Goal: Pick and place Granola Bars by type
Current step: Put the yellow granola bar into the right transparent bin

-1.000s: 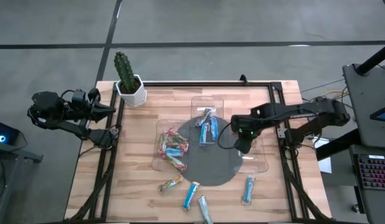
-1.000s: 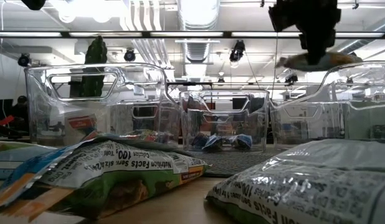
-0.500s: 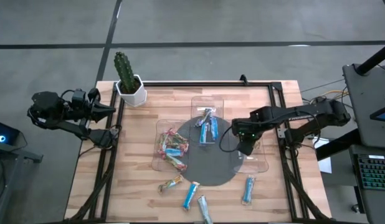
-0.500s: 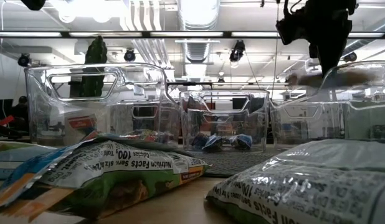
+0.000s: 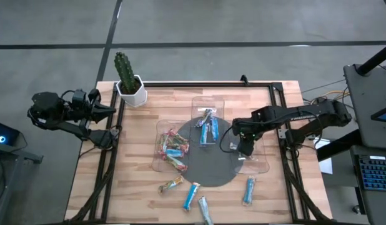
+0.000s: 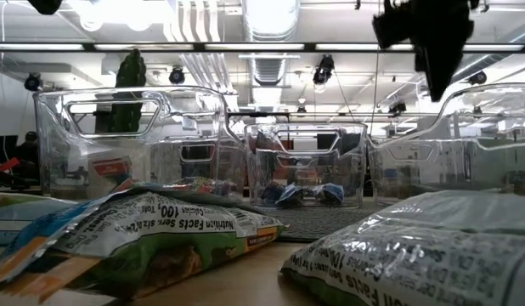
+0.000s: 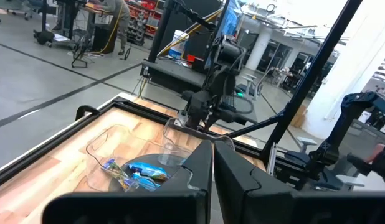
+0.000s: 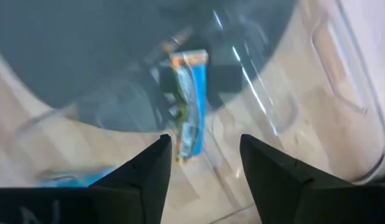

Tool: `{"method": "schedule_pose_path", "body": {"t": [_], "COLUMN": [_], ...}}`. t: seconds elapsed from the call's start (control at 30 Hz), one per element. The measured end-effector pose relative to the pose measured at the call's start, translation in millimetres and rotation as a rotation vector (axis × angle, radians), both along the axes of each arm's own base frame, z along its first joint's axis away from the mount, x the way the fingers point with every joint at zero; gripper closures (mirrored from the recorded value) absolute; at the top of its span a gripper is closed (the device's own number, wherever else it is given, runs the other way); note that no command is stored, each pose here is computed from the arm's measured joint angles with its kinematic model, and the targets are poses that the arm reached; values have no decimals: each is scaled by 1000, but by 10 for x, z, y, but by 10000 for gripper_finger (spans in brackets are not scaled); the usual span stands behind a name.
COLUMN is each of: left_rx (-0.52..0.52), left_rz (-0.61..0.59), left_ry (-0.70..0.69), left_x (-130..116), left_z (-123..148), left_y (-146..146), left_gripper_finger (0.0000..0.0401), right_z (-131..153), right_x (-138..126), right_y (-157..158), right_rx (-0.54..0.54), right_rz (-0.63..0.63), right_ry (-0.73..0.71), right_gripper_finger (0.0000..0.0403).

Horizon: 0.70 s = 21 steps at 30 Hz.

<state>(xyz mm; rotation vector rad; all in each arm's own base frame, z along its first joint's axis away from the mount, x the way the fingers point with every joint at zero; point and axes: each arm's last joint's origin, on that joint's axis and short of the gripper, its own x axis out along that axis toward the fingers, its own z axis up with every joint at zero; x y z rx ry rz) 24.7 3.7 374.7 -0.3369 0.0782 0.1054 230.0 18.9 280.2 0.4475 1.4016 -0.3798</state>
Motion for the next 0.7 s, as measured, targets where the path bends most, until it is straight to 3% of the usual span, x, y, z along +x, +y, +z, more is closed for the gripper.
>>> {"method": "schedule_pose_path", "body": {"t": [0.3,0.5,0.7], "left_rx": [-18,-24,-26], "left_rz": [2,2,3], "left_ry": [-2,-2,-6], "left_x": [-1,1,2], "left_z": [1,0,4], "left_y": [0,0,-1], "left_gripper_finger": [401,401,401], "right_z": [706,1190,1397], "right_x": [-69,-378,-736], "right_y": [58,82,71], "right_rx": [-84,-120,-108], "right_rz": [106,156,163], "right_ry": [-327,-722,-1003], "right_gripper_finger": [241,256,268]}}
